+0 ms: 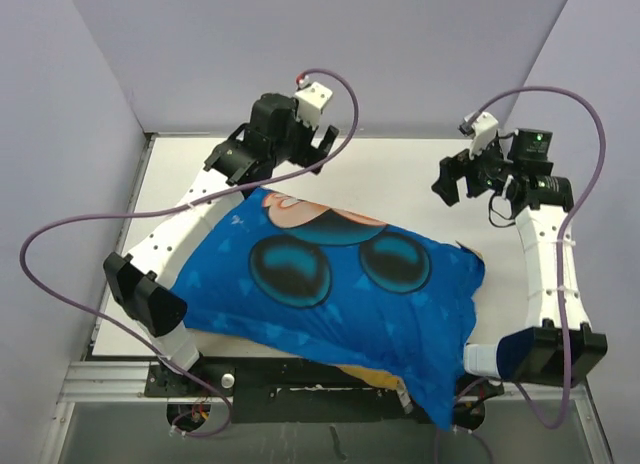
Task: Put the pillow into the pillowcase
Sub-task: Turn over the pillow at the center of the board, then move the pillow to the center of the board, then reset both arms
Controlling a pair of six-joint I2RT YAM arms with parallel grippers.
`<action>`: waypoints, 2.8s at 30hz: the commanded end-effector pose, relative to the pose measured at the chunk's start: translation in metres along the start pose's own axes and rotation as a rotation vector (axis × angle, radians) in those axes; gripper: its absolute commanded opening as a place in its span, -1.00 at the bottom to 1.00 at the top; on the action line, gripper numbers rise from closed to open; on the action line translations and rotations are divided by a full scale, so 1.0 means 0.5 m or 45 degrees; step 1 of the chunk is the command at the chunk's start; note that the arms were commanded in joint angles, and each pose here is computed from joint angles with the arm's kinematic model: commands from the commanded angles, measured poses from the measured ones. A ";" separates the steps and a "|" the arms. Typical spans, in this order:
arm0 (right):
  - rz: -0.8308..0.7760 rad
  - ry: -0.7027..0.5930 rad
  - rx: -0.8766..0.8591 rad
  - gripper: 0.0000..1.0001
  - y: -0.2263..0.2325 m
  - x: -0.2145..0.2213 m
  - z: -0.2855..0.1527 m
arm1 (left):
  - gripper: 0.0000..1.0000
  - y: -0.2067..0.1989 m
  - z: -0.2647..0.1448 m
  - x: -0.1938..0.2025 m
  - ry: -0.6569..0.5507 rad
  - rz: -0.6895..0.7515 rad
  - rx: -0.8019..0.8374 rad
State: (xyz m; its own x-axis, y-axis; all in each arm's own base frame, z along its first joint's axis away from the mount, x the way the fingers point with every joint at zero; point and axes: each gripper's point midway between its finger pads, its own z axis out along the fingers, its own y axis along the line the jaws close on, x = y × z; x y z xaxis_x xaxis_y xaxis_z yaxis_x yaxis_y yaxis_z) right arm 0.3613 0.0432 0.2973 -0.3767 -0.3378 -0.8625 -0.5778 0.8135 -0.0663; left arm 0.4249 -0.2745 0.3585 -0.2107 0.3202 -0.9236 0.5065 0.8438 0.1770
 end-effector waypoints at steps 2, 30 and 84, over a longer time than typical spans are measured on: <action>-0.198 -0.309 0.025 0.95 0.067 -0.109 -0.123 | 0.96 -0.014 -0.193 -0.068 -0.201 -0.241 0.175; -0.979 0.555 0.171 -0.61 0.085 0.166 0.192 | -0.21 -0.207 -0.259 0.344 0.268 -0.917 0.630; -0.128 -0.611 0.008 0.96 0.193 -0.360 -0.324 | 0.96 -0.024 -0.497 -0.108 -0.462 -0.514 0.648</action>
State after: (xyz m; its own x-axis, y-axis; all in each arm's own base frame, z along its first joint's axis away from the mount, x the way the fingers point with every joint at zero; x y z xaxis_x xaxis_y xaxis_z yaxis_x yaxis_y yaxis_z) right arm 0.2651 0.1056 0.5162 0.0087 -0.1674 -0.9859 -0.5883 0.7964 -0.1404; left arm 0.2278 -0.1999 0.4775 -0.2778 -0.1969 -0.9403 0.7795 0.5258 -0.3404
